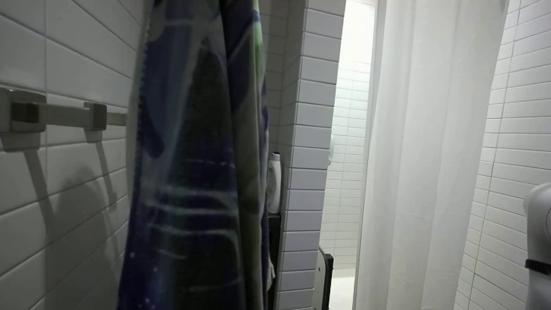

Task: Hang the towel on the hook

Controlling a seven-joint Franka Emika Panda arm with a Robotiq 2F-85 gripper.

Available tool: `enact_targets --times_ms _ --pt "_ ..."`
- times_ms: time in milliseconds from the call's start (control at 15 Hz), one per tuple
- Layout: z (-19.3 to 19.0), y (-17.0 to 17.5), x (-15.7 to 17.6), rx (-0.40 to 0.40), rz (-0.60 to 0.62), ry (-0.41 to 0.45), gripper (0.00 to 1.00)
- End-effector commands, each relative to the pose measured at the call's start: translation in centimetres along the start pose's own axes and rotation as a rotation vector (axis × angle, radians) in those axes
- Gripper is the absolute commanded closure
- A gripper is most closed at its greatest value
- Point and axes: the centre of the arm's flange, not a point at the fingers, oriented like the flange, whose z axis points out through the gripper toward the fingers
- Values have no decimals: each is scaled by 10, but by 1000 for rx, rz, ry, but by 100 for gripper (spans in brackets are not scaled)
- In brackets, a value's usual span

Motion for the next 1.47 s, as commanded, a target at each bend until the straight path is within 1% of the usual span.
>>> enact_targets --times_ms 0,333,600,1000,1200,1400 --pt "-11 3 -36 12 -4 -19 98" --pt "8 -10 -71 78 9 -47 98" --pt "9 -16 -101 130 54 -65 98" --pt "25 -19 -139 151 118 -94 98" --pt "45 -25 -142 168 121 -102 98" --pt "68 -27 -126 186 98 -93 98"
